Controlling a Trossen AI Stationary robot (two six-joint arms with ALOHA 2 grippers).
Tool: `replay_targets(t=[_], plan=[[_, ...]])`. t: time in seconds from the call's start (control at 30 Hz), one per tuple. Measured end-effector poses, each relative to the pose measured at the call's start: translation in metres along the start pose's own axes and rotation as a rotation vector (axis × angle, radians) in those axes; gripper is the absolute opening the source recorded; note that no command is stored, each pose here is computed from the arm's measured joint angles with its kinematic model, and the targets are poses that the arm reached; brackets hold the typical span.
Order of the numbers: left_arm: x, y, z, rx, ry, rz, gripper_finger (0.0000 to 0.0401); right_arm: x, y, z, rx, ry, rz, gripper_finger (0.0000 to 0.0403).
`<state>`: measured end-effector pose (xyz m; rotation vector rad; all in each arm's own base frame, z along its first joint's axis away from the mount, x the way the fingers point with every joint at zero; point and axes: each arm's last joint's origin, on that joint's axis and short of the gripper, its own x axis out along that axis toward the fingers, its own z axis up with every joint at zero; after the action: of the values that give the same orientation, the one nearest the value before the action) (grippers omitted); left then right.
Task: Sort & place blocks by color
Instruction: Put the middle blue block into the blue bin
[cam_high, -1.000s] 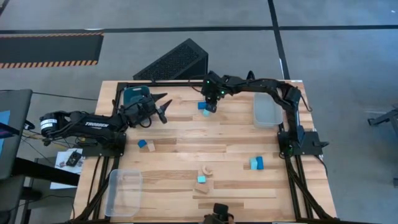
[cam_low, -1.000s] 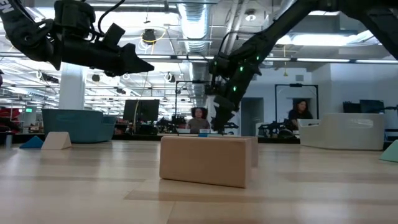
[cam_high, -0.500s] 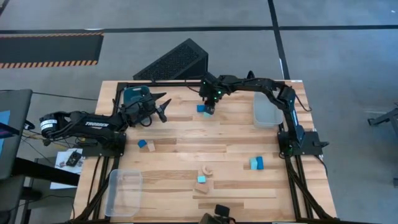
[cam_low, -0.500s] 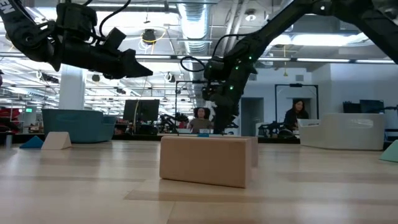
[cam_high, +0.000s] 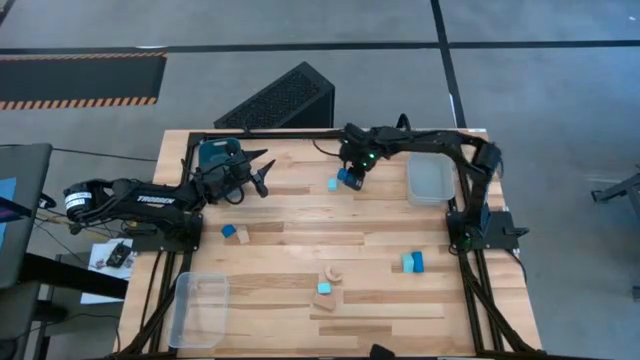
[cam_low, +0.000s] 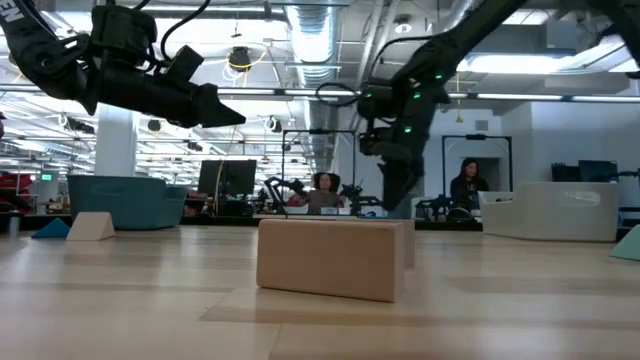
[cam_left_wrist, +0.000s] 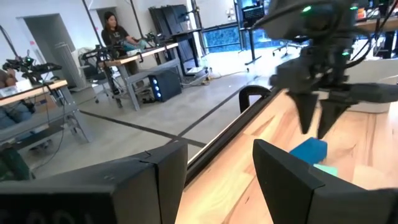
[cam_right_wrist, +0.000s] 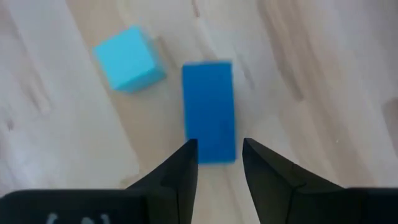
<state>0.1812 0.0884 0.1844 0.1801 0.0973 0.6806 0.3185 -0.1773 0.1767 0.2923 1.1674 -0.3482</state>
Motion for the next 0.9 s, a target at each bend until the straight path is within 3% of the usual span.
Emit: replay_targets(t=[0.27, 0.47, 0.57, 0.73, 0.9], plan=[[0.0, 0.0, 0.0, -0.084, -0.004, -0.007, 0.0174, -0.017, 0.01, -0.034, 0.08, -0.13, 0.001, 0.0158], [-0.001, -0.005, 0.0, -0.166, 0.0, -0.046, 0.0174, -0.021, 0.02, -0.051, 0.104, -0.141, -0.106, 0.0164], [-0.002, -0.009, 0.001, -0.204, -0.004, -0.092, 0.0174, -0.029, 0.033, -0.057, 0.085, -0.223, -0.146, 0.0164], [-0.007, -0.015, 0.005, -0.235, -0.01, -0.136, 0.0174, -0.044, 0.05, -0.078, 0.059, -0.339, -0.107, 0.0168], [-0.016, -0.019, 0.007, -0.227, 0.039, -0.166, 0.0174, -0.045, 0.044, -0.092, 0.075, -0.427, -0.104, 0.0185]])
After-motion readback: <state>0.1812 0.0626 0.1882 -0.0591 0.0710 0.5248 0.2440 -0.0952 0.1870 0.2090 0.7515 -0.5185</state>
